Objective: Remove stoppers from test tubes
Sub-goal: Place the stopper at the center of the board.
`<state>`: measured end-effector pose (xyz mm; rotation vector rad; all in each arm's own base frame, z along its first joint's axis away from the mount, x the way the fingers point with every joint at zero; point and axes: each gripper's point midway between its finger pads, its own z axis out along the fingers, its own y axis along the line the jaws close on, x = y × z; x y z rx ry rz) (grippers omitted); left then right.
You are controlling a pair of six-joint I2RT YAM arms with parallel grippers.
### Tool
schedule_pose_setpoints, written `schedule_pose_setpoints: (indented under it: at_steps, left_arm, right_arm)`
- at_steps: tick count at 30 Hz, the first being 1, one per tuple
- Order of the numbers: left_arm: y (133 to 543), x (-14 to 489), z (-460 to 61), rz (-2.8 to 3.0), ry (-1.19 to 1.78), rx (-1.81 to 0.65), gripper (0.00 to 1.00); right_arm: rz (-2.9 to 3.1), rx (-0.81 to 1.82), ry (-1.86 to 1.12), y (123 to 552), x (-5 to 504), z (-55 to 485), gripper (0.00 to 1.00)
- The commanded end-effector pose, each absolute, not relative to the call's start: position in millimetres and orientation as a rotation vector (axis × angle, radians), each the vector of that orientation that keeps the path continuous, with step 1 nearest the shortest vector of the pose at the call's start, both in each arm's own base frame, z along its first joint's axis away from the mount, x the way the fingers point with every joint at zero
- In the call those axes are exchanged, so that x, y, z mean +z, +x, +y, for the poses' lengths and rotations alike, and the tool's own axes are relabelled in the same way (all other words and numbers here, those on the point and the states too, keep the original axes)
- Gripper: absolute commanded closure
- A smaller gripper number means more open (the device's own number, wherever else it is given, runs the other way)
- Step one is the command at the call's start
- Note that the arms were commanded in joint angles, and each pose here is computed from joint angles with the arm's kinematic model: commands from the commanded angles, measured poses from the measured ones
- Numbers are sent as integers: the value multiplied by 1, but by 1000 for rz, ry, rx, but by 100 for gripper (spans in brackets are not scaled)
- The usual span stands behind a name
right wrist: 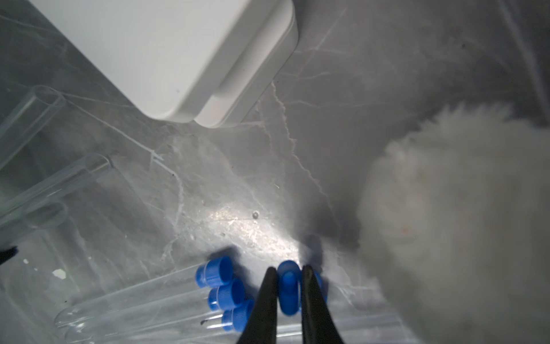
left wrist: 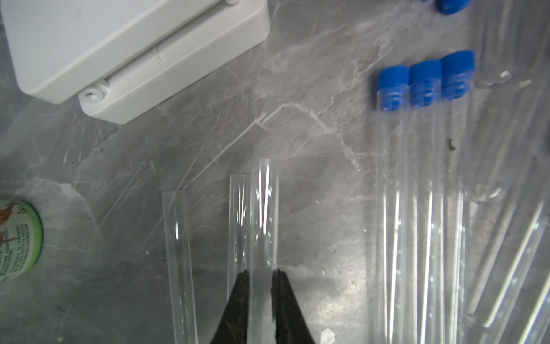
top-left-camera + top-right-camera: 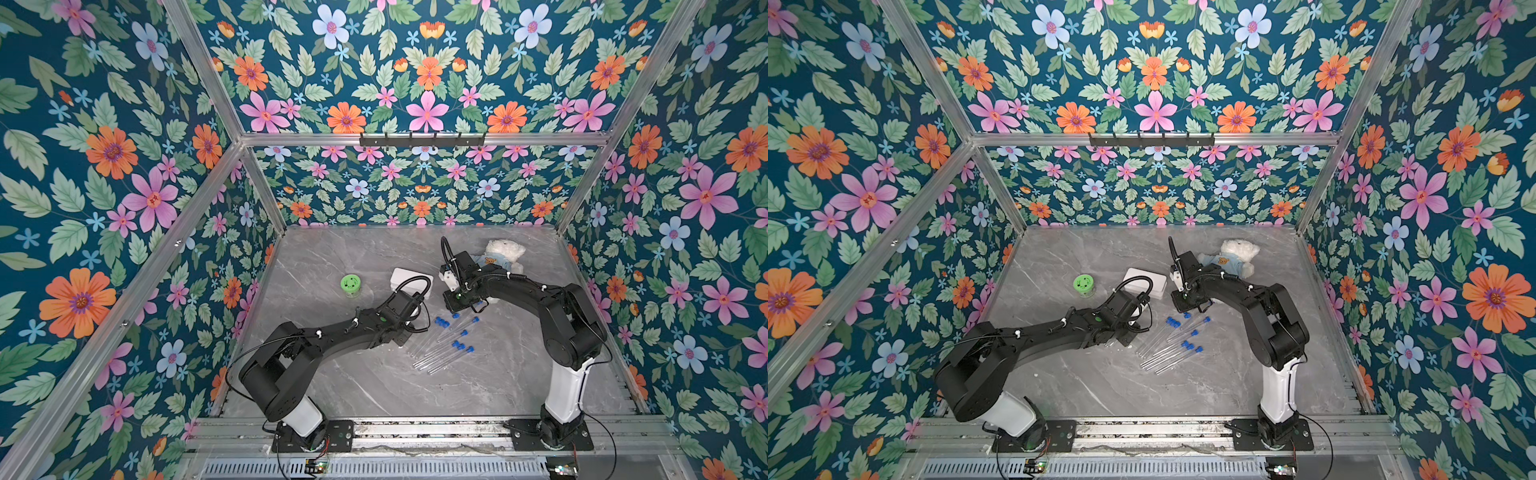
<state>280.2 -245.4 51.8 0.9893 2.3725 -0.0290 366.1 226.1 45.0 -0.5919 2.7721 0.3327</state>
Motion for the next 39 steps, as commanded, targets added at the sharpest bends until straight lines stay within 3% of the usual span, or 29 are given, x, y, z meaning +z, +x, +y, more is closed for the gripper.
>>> schedule_pose_setpoints:
  at_steps: [1,39]
  left_arm:
    - [279,51,-244,2386,988,-25,100]
    - [282,32,-242,2468,1007,42,100]
  right_arm:
    - [2780,303,-618,365,43,223,88]
    - [2776,298,-600,365,48,224,73]
